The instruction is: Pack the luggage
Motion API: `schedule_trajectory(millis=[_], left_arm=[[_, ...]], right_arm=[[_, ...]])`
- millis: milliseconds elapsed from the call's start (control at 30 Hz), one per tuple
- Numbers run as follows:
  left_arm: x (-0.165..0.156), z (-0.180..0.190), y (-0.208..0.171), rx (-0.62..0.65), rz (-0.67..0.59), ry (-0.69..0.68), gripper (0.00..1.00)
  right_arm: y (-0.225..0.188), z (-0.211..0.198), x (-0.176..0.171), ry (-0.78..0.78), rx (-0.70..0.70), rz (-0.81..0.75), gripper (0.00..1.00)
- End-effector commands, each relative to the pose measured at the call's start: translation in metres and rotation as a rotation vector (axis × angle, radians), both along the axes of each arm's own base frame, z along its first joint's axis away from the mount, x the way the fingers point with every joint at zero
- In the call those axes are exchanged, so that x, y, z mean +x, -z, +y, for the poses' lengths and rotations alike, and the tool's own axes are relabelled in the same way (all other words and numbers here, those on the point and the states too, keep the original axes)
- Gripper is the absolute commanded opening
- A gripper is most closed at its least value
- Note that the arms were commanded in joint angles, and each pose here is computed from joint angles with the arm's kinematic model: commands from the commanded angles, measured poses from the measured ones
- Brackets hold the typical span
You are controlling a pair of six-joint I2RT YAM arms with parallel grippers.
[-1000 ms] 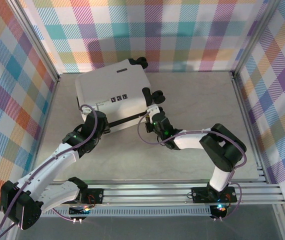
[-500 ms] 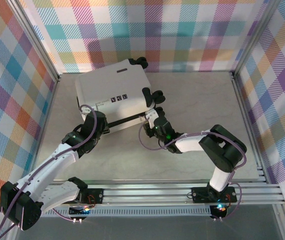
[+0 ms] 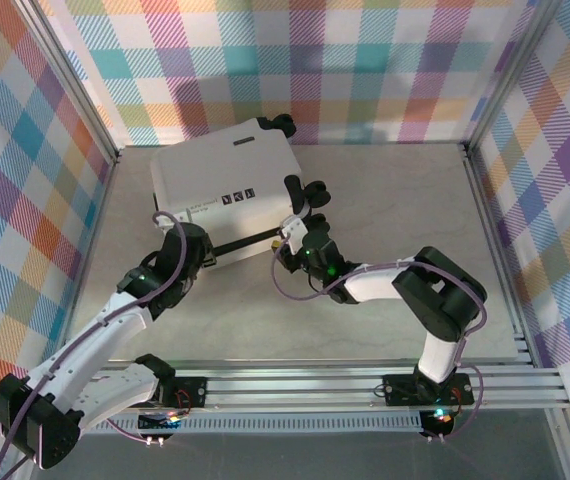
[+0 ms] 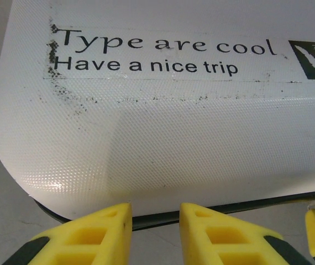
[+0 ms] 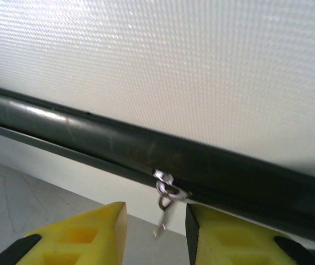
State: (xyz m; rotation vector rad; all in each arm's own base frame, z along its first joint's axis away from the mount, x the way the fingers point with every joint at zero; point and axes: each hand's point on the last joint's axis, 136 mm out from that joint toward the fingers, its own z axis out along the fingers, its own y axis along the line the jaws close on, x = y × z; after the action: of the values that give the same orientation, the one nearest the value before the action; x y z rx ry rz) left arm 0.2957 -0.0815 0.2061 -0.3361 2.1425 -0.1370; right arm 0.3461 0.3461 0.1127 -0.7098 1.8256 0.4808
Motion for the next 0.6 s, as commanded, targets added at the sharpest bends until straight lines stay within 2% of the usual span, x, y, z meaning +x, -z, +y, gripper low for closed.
schedule_trajectory(millis=[0,233,400,567], left_arm=[[-0.009,0.011,0.007,0.029,0.020,-0.018,0.29],[-0.014,0.012,0.003,0.014,0.007,-0.012,0.29],[-0.016,0.014,0.001,0.014,0.005,-0.013,0.29],[-0.018,0.016,-0.001,0.013,0.001,-0.016,0.29]], right_arm=[[-0.014,0.014,0.004,-0.056,0.053,-0.023,0.33],[-0.009,0.013,0.018,0.010,0.055,-0.001,0.18],[-0.007,0.011,0.025,0.039,0.082,0.011,0.12],[-0.008,0.007,0.028,0.063,0.097,-0.002,0.00]])
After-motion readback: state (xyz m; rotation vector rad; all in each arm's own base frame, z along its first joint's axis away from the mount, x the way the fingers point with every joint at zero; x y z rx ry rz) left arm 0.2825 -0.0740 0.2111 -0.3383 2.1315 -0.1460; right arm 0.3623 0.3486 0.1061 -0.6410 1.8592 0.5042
